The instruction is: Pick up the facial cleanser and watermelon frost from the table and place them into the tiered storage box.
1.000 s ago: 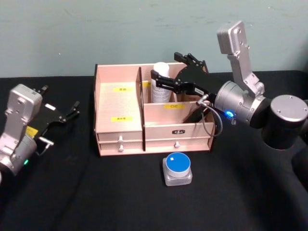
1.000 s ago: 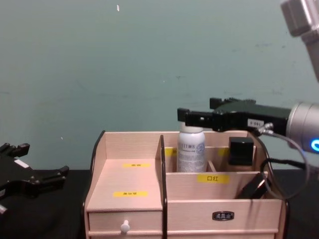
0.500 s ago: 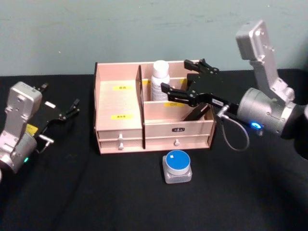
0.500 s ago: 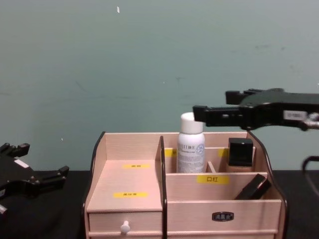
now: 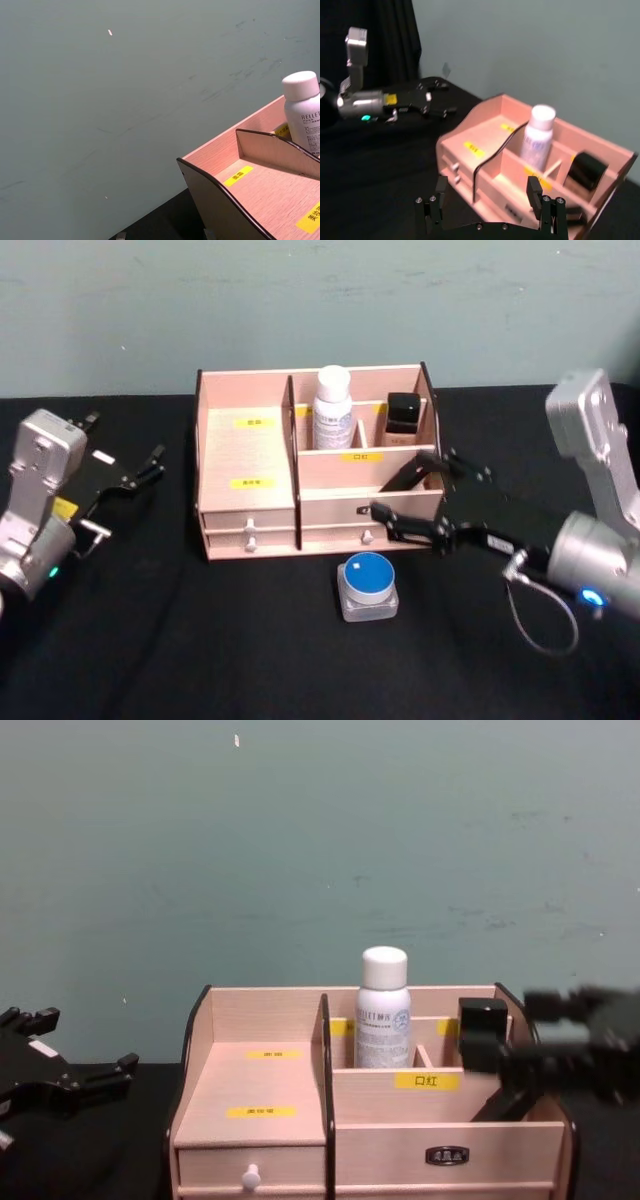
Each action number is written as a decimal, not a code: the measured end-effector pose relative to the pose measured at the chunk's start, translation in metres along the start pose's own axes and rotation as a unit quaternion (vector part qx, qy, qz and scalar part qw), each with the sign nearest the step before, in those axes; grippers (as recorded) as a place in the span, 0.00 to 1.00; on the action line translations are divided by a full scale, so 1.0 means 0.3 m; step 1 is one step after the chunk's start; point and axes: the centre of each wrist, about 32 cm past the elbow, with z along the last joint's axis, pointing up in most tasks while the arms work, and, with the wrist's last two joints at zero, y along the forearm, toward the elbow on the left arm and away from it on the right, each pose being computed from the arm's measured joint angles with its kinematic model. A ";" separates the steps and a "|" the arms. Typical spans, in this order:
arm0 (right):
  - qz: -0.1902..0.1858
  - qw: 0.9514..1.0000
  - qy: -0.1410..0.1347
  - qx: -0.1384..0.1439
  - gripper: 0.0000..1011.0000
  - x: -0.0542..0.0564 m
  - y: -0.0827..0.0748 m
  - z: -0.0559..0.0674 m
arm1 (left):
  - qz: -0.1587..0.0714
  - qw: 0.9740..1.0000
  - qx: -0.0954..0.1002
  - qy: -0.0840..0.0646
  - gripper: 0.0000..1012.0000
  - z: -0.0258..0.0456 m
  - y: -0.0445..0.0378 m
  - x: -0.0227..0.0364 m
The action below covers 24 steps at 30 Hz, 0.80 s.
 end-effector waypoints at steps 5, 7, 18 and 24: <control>0.007 0.999 0.026 -0.019 0.99 -0.036 -0.043 -0.055 | 0.000 1.000 0.000 0.000 0.99 0.000 0.000 0.000; 0.011 0.999 0.035 -0.029 0.99 -0.047 -0.055 -0.077 | 0.000 1.000 0.000 0.000 0.99 0.000 0.000 0.000; 0.026 0.995 0.063 -0.068 0.99 -0.081 -0.067 -0.166 | 0.000 1.000 0.000 0.000 0.99 0.000 0.000 0.000; 0.031 0.994 0.069 -0.080 0.99 -0.089 -0.053 -0.199 | 0.000 1.000 0.000 0.000 0.99 0.000 0.000 0.000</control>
